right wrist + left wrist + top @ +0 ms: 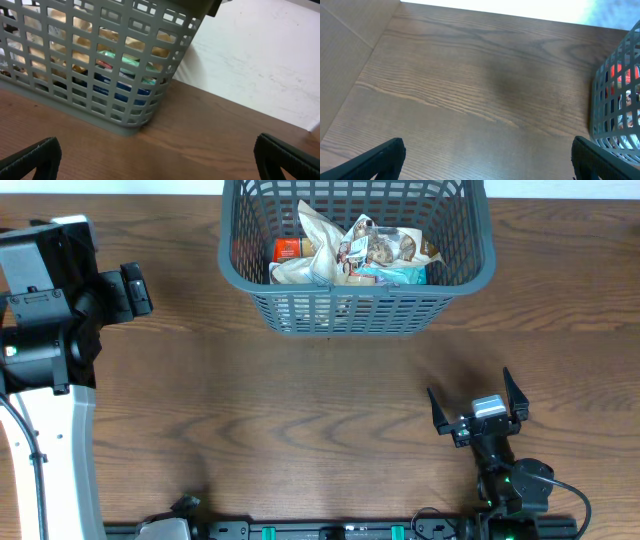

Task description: Pack container

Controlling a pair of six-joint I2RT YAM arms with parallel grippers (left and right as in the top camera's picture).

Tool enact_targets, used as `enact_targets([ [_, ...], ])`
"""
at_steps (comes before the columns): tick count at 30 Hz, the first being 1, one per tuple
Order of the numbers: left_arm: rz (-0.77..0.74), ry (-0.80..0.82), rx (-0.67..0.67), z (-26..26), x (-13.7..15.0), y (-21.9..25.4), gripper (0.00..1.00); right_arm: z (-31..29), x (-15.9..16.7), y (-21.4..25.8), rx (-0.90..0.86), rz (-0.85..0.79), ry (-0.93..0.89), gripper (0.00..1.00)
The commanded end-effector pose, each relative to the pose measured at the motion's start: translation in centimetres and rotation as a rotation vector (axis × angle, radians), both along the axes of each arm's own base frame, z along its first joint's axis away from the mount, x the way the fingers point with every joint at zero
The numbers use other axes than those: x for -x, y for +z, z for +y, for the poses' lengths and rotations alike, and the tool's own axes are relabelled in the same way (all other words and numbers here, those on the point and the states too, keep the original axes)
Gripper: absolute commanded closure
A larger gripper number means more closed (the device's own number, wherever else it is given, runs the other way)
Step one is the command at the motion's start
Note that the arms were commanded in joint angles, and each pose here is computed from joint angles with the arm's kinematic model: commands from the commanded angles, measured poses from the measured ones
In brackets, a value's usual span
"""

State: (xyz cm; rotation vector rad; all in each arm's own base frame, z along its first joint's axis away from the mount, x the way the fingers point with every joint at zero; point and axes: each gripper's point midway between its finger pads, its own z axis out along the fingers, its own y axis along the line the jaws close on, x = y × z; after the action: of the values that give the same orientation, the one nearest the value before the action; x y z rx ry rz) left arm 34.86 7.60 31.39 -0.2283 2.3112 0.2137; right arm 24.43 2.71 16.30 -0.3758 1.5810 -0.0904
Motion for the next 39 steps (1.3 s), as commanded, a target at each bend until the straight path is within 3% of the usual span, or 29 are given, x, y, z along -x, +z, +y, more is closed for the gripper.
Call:
enact_targets([
  [1, -0.011, 0.004, -0.015, 0.2, 0.3, 0.5, 0.01, -0.2, 0.0, 0.0, 0.004, -0.006, -0.004, 0.01],
  [31, -0.006, -0.006, -0.005, 0.0, 0.4, 0.4, 0.01, -0.2, 0.0, 0.0, 0.004, -0.005, -0.004, 0.01],
  [39, -0.246, -0.233, 0.124, -4.7, -1.0, 5.6, 0.01, -0.2, 0.0, 0.0, 0.004, -0.005, -0.004, 0.01],
])
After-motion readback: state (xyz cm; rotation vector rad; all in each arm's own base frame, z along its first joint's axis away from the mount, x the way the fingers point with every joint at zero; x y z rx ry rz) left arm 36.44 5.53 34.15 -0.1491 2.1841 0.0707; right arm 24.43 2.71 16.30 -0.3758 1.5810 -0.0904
